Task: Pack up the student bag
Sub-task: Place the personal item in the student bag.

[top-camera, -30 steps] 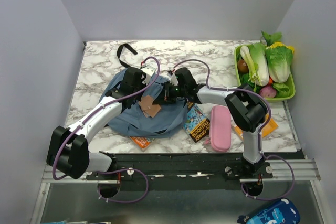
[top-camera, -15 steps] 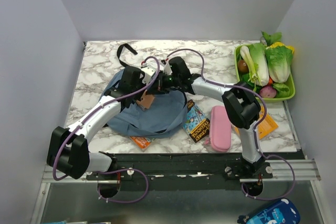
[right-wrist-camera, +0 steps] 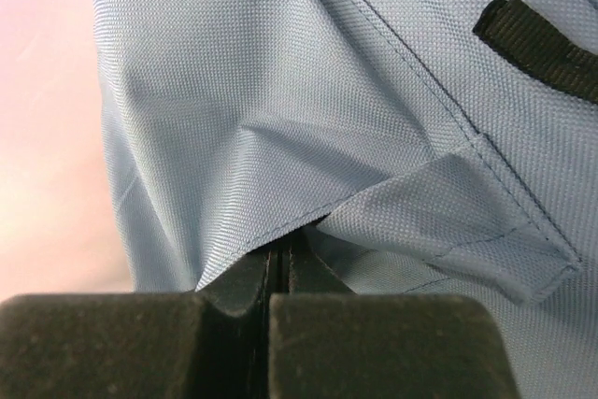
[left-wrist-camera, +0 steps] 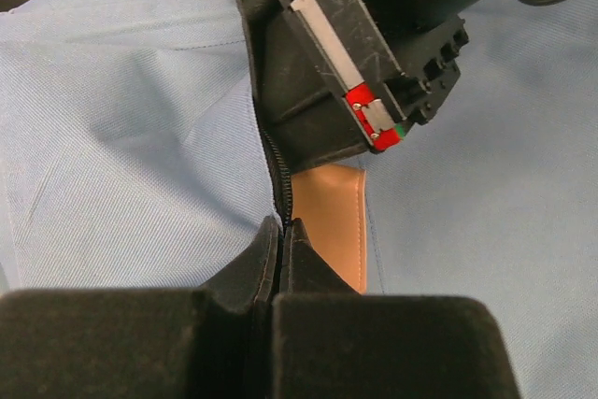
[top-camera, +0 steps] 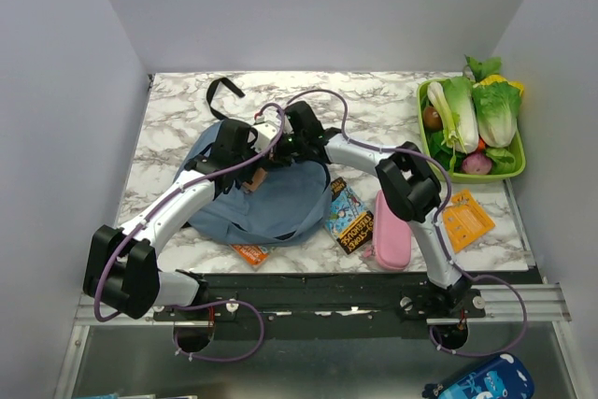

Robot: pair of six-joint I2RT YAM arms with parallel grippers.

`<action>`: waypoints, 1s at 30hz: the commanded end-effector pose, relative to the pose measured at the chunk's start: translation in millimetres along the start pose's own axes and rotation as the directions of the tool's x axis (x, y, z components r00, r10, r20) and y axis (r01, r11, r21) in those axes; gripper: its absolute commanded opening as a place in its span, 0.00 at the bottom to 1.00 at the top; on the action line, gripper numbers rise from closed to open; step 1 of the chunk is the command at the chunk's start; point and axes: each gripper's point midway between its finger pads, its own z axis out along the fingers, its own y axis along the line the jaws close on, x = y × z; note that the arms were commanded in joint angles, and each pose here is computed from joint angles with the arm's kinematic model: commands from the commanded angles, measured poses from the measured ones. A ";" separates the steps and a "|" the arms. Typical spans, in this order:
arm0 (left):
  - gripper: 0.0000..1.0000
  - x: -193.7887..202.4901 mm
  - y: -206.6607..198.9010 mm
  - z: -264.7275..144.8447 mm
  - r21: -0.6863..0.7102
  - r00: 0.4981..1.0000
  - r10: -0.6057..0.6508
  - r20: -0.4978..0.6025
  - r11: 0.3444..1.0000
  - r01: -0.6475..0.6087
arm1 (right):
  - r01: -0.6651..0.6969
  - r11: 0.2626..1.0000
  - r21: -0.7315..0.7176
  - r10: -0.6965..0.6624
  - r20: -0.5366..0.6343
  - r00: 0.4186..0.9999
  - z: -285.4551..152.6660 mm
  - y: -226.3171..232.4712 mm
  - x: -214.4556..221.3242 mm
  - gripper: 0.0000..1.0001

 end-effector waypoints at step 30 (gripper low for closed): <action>0.00 19.1 -10.0 10.2 0.057 0.999 -0.035 0.024 0.998 0.034 | 0.171 0.969 0.176 -0.214 0.264 0.940 -64.3 -32.1 -7.4 0.30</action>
